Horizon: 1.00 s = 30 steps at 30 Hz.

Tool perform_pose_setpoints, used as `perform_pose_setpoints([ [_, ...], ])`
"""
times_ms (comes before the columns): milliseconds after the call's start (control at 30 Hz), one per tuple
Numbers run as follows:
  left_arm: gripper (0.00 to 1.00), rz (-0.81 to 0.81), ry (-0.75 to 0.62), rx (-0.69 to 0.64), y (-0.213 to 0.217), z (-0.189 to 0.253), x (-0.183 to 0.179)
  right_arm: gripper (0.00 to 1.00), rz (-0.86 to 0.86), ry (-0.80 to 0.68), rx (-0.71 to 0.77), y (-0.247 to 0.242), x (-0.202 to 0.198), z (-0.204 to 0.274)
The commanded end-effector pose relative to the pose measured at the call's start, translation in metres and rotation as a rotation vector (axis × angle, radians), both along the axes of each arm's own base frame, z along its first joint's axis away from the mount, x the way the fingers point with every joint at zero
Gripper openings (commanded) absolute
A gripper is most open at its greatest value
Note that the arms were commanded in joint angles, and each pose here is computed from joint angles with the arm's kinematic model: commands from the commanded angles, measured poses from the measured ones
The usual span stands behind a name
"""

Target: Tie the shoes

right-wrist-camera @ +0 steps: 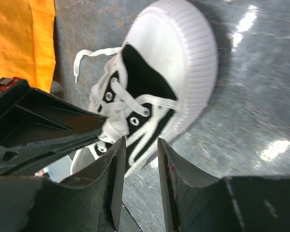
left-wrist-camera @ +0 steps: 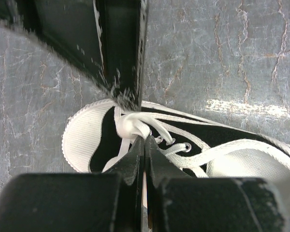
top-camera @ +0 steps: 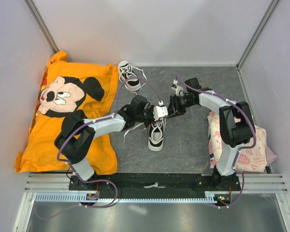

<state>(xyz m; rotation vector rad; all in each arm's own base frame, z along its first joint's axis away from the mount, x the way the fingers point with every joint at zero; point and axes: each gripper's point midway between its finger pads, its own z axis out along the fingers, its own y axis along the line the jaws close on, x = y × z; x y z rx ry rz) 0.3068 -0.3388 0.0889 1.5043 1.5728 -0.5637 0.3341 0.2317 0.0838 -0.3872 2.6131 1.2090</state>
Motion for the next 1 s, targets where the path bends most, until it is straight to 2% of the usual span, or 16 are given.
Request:
perform_pose_setpoints([
  [0,0.02,-0.022,-0.02,0.002,-0.002,-0.002,0.002,0.39,-0.032,-0.018,0.025,-0.011,0.006,0.002],
  [167,0.02,-0.022,-0.019,0.003,-0.002,-0.002,0.003,0.37,-0.038,-0.006,-0.029,-0.012,0.003,-0.018],
  [433,0.02,-0.023,-0.014,0.005,-0.002,-0.003,0.003,0.38,0.013,-0.021,-0.013,0.013,-0.002,-0.024],
  [967,0.02,-0.018,-0.005,0.072,0.006,-0.019,0.007,0.43,0.085,-0.048,0.104,0.021,-0.018,0.011],
])
